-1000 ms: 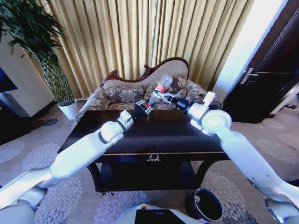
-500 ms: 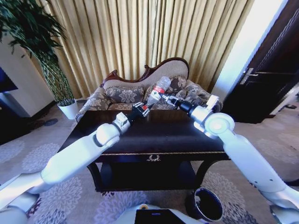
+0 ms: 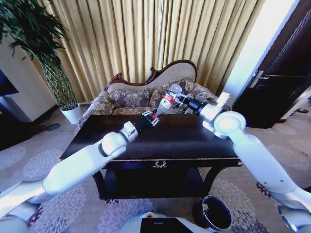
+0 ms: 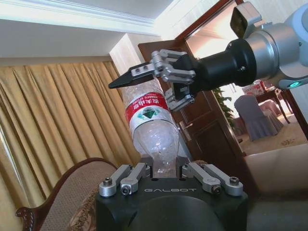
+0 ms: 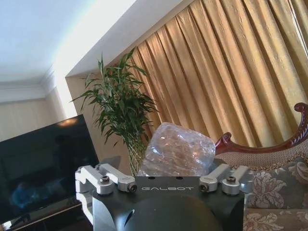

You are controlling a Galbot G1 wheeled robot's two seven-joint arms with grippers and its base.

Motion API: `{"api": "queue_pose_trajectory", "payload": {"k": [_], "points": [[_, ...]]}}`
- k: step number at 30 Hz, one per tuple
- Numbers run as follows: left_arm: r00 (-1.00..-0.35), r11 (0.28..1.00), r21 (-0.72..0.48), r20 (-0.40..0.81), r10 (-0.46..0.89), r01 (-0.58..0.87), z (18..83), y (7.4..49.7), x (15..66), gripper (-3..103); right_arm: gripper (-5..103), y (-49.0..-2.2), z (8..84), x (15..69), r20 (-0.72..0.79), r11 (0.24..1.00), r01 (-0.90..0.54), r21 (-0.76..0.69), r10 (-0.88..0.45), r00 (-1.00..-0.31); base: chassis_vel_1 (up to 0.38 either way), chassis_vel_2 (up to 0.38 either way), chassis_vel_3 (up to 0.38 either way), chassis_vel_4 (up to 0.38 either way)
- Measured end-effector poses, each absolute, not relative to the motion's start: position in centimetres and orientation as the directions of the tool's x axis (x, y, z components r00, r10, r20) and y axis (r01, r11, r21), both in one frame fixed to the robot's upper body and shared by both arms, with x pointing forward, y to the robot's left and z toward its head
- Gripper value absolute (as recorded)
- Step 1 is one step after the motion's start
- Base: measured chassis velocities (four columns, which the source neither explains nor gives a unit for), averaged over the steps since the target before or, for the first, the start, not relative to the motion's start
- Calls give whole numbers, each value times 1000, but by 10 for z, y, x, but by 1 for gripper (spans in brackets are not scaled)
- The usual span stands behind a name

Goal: Move to the front of the table and place the trash on the table into the trash bin.

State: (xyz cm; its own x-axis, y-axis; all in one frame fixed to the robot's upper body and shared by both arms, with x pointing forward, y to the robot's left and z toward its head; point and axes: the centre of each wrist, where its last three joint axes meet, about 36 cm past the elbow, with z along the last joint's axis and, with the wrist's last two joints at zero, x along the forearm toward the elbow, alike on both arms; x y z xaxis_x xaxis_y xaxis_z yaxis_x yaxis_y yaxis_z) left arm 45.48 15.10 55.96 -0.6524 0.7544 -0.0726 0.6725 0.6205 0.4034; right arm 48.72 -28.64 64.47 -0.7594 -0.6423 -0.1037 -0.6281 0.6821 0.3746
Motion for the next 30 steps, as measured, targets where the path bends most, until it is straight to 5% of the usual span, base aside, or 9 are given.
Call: {"api": "queue_pose_trajectory", "payload": {"k": [12, 23, 26, 30], "points": [[-651, 616, 404, -63, 757, 677, 558, 151, 453, 23, 50, -285, 645, 485, -103, 685, -631, 364, -644, -758, 0, 0, 0, 0], [-658, 623, 402, -66, 750, 670, 559, 149, 452, 22, 33, -286, 647, 482, -105, 695, -624, 357, -634, -766, 0, 0, 0, 0], [-665, 631, 401, -68, 743, 664, 560, 149, 453, 43, 30, -291, 649, 481, -112, 711, -609, 353, -614, -781, 0, 0, 0, 0], [-670, 636, 400, -71, 739, 659, 561, 152, 453, 49, 27, -297, 647, 481, -109, 737, -588, 334, -590, -800, 0, 0, 0, 0]]}}
